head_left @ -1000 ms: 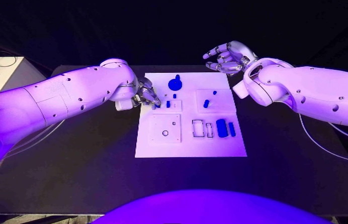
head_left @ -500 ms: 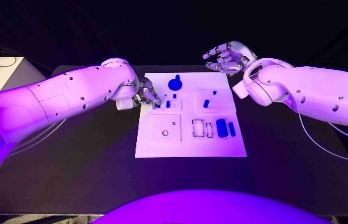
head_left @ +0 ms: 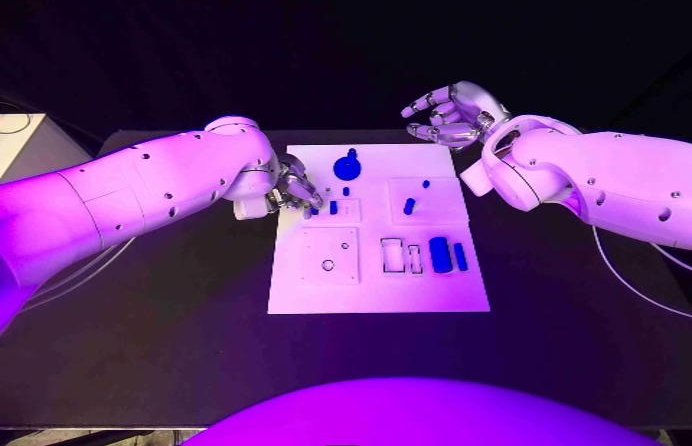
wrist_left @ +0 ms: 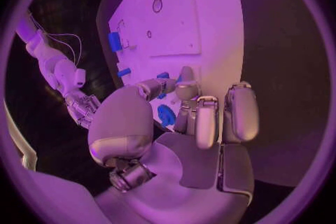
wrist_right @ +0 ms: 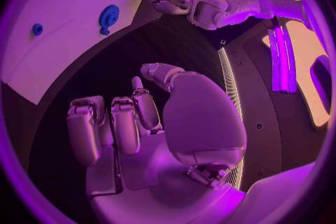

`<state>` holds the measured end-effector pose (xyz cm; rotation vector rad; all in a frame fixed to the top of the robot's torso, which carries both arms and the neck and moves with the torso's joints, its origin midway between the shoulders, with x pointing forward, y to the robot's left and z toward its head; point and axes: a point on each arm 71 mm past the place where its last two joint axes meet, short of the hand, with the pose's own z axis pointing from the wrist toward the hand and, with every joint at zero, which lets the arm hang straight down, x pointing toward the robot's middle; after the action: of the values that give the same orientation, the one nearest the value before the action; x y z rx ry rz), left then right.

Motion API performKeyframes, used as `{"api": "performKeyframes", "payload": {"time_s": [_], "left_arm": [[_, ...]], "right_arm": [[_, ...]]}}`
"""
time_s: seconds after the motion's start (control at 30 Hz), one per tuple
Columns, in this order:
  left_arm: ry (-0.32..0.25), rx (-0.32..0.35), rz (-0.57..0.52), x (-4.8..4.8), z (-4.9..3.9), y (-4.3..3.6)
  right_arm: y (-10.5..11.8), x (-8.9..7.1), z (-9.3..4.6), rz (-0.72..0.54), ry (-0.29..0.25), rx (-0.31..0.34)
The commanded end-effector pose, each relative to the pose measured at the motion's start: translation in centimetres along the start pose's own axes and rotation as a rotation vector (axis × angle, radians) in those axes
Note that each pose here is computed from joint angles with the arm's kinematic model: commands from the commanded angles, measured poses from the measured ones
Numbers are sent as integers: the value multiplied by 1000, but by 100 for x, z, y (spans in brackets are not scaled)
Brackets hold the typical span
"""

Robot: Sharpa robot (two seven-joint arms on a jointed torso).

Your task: Assemble the parts on the task board

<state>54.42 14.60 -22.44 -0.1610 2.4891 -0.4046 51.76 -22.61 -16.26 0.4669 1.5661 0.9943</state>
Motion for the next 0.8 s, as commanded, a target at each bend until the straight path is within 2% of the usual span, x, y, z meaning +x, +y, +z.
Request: {"api": "performKeyframes", "payload": {"time_s": [0.03,0.33,0.8], "left_arm": [[44,-13,15,78,35,-2],[37,-16,12,84,50,1],[11,-25,7,56,43,60]], "right_arm": [[15,8,2,-1,3,-13],[14,6,-2,-1,3,-13],[6,-7,-9,-2,0,-11]]}}
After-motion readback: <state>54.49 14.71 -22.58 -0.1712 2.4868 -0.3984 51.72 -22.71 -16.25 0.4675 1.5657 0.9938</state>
